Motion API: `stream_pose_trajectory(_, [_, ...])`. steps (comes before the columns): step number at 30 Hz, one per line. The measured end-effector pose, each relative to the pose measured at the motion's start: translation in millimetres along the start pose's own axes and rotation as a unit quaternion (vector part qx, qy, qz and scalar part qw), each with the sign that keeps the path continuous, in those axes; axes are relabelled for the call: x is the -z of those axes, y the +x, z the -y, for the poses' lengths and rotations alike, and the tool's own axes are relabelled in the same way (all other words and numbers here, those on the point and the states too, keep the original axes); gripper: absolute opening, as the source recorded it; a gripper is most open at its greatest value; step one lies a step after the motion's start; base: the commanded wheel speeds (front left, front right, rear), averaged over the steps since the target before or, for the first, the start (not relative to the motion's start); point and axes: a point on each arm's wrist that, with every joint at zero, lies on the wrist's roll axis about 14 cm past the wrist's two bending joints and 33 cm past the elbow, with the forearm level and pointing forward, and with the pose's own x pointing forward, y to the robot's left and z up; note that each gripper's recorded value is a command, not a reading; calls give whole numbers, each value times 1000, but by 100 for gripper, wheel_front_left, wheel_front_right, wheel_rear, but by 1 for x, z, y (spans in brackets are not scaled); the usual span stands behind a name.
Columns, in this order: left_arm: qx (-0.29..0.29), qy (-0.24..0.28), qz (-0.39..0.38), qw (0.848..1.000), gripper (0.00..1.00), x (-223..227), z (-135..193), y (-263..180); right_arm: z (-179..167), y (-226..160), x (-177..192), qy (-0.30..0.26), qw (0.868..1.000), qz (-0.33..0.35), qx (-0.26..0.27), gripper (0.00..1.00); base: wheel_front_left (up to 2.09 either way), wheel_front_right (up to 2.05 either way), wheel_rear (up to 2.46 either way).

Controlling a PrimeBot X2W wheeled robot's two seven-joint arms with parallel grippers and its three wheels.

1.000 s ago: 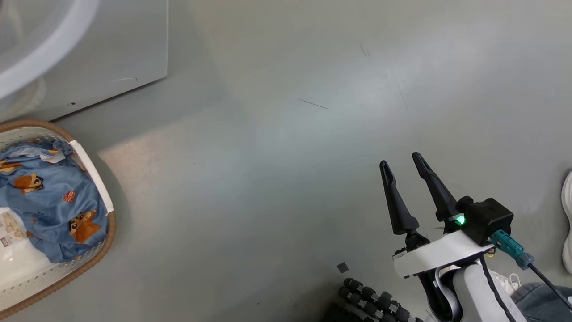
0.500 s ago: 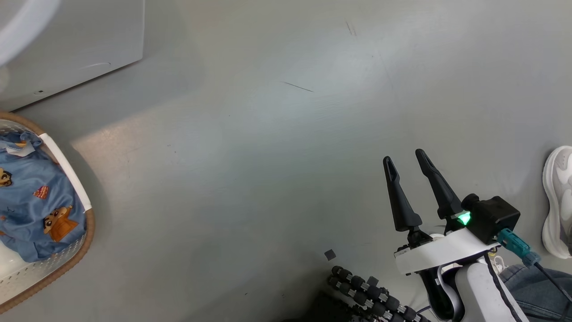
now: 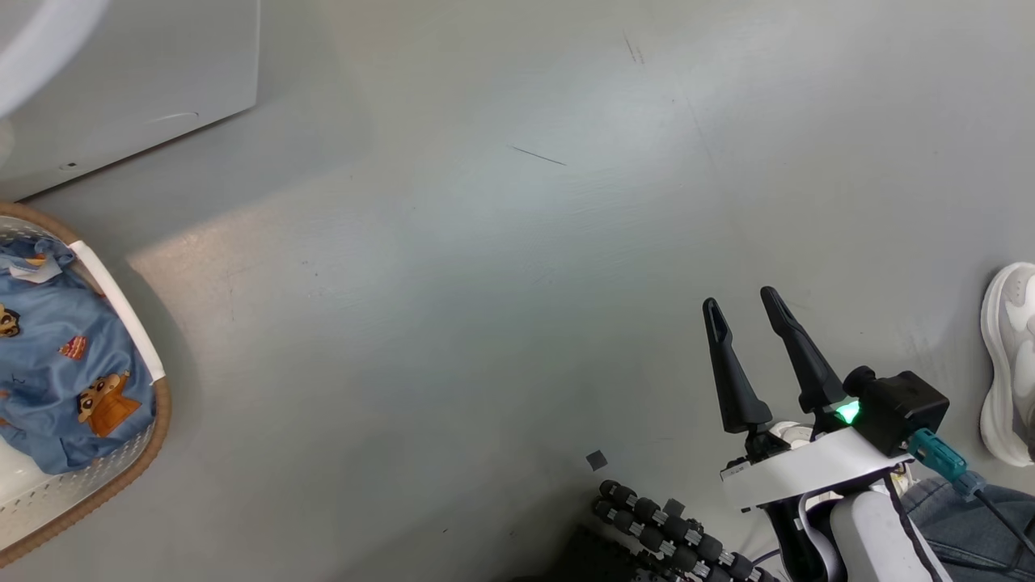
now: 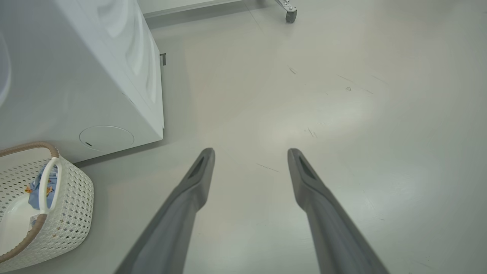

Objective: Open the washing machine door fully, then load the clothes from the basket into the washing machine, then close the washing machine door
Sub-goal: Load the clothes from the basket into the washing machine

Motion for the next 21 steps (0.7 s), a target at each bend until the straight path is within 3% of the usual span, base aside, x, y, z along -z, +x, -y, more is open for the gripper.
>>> stream_pose_trajectory(8, [-10, -7, -27, 1000, 100, 0, -4, 2, -5, 1, -3, 2, 1000, 5, -8, 100, 0, 0, 0])
stream_pose_trajectory(11, [-1, -16, -50, 999, 100, 9, 8, -2, -2, 1, -6, 2, 1000, 10, -5, 100, 0, 0, 0])
stream_pose_trajectory(21, [0, -36, -41, 999, 100, -7, 20, -15, -11, 7, -19, 7, 999, 33, -25, 100, 0, 0, 0])
